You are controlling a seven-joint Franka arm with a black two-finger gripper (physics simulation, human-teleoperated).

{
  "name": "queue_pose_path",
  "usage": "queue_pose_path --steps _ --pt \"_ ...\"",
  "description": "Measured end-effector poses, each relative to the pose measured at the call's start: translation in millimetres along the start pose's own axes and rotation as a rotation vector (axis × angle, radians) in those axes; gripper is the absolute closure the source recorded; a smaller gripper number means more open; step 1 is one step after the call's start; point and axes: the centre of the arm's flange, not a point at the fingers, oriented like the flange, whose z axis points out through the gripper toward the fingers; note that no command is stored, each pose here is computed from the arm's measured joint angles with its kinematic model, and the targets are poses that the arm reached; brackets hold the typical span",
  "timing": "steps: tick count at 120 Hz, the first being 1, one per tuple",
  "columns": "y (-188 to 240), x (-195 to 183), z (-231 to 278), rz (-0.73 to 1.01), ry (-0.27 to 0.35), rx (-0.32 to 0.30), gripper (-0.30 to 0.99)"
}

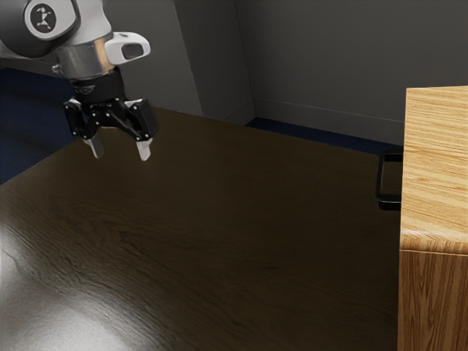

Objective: Pull the drawer handle with one arm to open the drawer

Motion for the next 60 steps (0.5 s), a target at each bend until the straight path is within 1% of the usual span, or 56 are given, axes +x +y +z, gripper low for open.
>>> queue_pose_path --steps 4,6,15,20,26,33,36,39,47,50,54,60 --pt "-2 1 -2 -0.009 0.010 -0.003 0.00" --pt "-4 0 -10 -0.013 0.026 -0.006 0.00" --pt "-14 -15 -66 -0.037 0.142 -0.020 0.00" --pt "-18 -24 -88 -0.047 0.187 -0.027 0.00" --pt "-21 -24 -96 -0.059 0.211 -0.029 0.00" --pt "-16 -7 -86 -0.067 0.212 -0.029 0.00" --pt "-6 1 -79 -0.056 0.210 -0.037 0.00" --pt "12 9 -70 -0.030 0.204 -0.049 0.00" --pt "88 13 -52 0.088 0.196 -0.083 0.00" --pt "110 11 -48 0.123 0.197 -0.094 0.00" --pt "127 11 -44 0.147 0.200 -0.107 0.00" --pt "137 17 -37 0.153 0.202 -0.124 0.00"
